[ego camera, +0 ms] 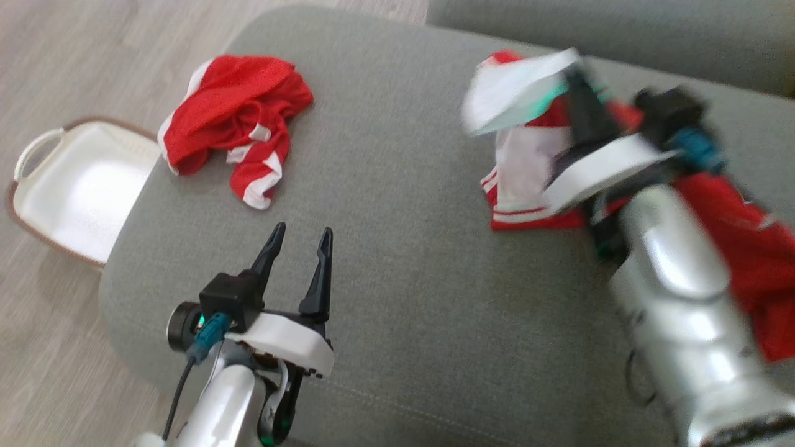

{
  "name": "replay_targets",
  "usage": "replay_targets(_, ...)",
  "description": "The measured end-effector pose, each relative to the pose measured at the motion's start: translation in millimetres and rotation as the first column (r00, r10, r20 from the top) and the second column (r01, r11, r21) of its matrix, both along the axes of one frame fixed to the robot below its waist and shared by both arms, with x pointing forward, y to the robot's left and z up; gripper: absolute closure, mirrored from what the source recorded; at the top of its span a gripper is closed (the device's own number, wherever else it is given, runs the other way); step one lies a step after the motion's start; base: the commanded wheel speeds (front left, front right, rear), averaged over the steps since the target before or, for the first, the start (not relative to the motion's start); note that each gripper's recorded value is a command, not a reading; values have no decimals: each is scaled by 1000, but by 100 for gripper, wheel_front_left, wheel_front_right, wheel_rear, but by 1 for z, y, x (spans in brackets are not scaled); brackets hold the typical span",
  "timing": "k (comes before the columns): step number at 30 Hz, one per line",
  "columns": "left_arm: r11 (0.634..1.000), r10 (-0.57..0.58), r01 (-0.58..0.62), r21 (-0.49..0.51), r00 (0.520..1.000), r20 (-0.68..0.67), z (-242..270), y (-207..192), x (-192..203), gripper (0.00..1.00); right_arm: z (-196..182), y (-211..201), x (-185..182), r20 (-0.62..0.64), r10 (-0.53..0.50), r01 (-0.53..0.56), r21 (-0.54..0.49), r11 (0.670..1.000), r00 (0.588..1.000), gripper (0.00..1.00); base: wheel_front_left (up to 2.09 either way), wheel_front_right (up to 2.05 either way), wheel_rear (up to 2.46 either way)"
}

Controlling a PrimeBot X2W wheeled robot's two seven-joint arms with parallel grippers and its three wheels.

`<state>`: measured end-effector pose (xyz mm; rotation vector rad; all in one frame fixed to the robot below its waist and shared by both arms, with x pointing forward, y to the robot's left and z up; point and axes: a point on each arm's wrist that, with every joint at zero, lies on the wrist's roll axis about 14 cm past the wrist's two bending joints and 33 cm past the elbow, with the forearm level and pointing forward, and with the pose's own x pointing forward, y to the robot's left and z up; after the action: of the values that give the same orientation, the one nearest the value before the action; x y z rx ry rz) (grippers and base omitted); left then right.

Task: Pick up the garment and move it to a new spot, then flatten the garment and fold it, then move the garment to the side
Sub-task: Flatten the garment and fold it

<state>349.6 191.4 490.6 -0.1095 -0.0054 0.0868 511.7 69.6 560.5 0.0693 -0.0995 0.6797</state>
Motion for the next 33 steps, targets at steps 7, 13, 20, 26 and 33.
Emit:
replay_targets(7, 1000, -8, 8, -6, 999, 36, 8, -5, -15, 0, -38, 45, -116, -185, 260, -258, 38, 965, 948, 100, 0, 0, 0)
replay_targets(13, 999, -51, 51, 6, 998, 30, 4, -17, -19, 0, -79, 48, -186, -329, 336, -346, 30, 938, 883, 95, 0, 0, 0)
replay_targets(20, 996, -85, 84, 12, 996, 36, 6, -25, -14, 0, -99, 32, -190, -380, 286, -317, -20, 948, 880, 0, 0, 0, 0)
replay_targets(26, 991, -137, 137, 6, 990, 36, 5, -42, -10, 0, -91, -13, -153, -309, 118, -148, -74, 986, 944, 0, 0, 0, 0)
replay_targets(33, 982, -189, 191, -7, 976, 107, 28, -62, 2, 0, -67, -89, -124, -212, -126, 115, -67, 991, 969, 0, 0, 0, 0)
